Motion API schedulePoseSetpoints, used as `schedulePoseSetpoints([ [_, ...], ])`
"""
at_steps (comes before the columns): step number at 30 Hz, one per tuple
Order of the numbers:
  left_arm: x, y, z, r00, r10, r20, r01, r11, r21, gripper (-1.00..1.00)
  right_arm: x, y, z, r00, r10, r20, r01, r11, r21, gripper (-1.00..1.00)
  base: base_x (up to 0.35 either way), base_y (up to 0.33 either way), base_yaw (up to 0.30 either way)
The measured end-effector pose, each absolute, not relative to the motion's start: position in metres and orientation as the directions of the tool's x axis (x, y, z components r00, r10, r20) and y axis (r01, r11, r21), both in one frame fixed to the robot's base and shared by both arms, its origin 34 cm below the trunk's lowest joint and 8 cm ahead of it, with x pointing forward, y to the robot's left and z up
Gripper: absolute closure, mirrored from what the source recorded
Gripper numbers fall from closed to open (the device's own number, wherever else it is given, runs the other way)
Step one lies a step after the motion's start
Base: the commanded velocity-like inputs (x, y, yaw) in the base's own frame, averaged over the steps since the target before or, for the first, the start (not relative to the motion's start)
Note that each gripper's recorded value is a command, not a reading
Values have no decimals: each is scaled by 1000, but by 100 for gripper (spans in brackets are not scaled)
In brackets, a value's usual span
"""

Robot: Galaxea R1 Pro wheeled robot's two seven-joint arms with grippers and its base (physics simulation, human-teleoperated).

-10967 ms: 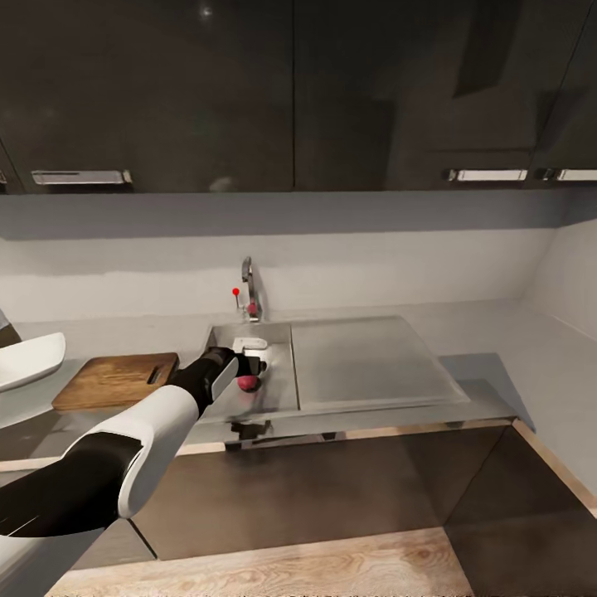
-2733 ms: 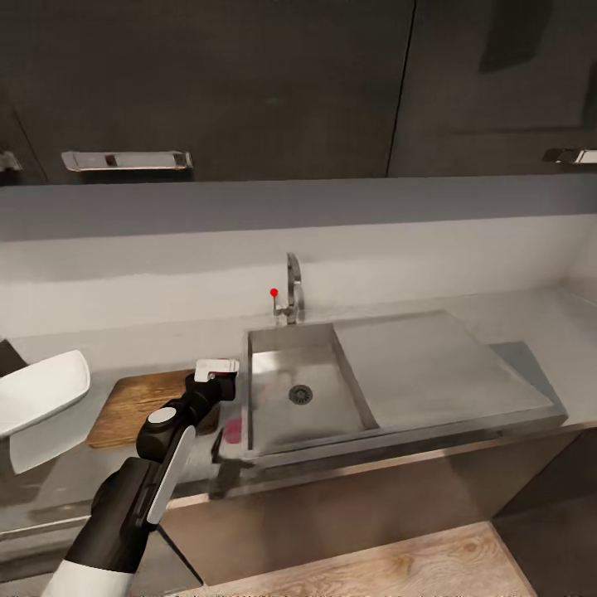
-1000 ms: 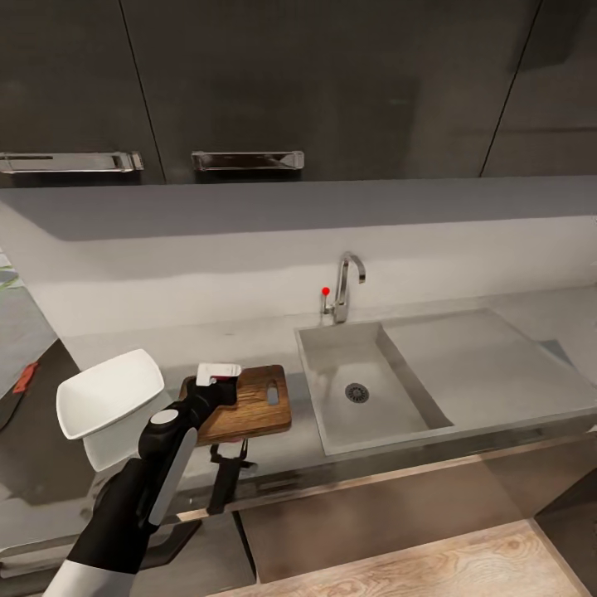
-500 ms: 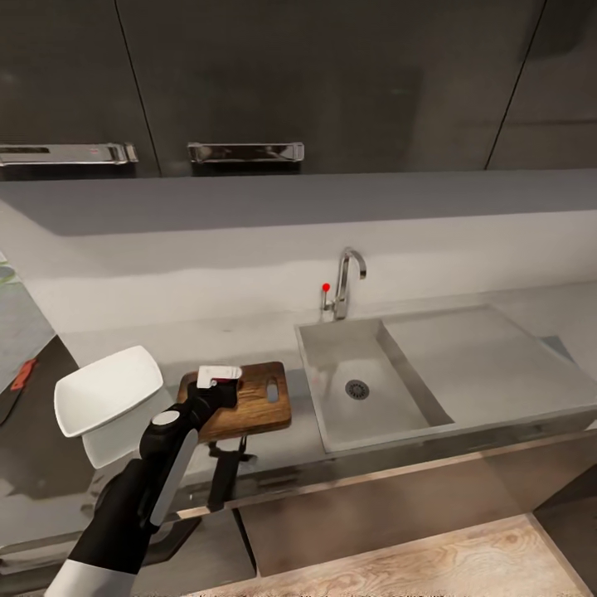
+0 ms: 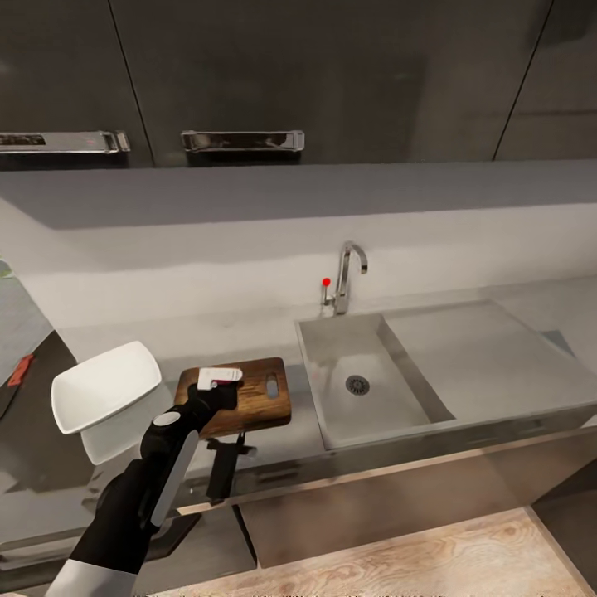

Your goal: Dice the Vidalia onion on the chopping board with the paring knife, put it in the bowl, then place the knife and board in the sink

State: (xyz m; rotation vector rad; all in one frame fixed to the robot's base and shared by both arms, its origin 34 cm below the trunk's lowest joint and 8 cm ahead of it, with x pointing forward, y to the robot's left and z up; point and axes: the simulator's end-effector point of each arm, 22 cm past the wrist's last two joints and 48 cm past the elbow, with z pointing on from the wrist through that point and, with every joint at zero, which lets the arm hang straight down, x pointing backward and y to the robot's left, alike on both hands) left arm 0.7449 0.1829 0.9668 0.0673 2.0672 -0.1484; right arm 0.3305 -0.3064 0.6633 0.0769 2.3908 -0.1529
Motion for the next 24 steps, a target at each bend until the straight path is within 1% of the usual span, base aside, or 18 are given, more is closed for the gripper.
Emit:
schedulePoseSetpoints([
  [18,744,183,952,-504,-16,-864,108,991,-81,100,326,-306,660,-744,11,-668,96,991,-90,-100,1,0,0],
  [24,744,181,952,-504,-24,-864,109,990,-91,100,325,-306,660,-745,11,-667,95,991,-89,-100,168,93,0],
])
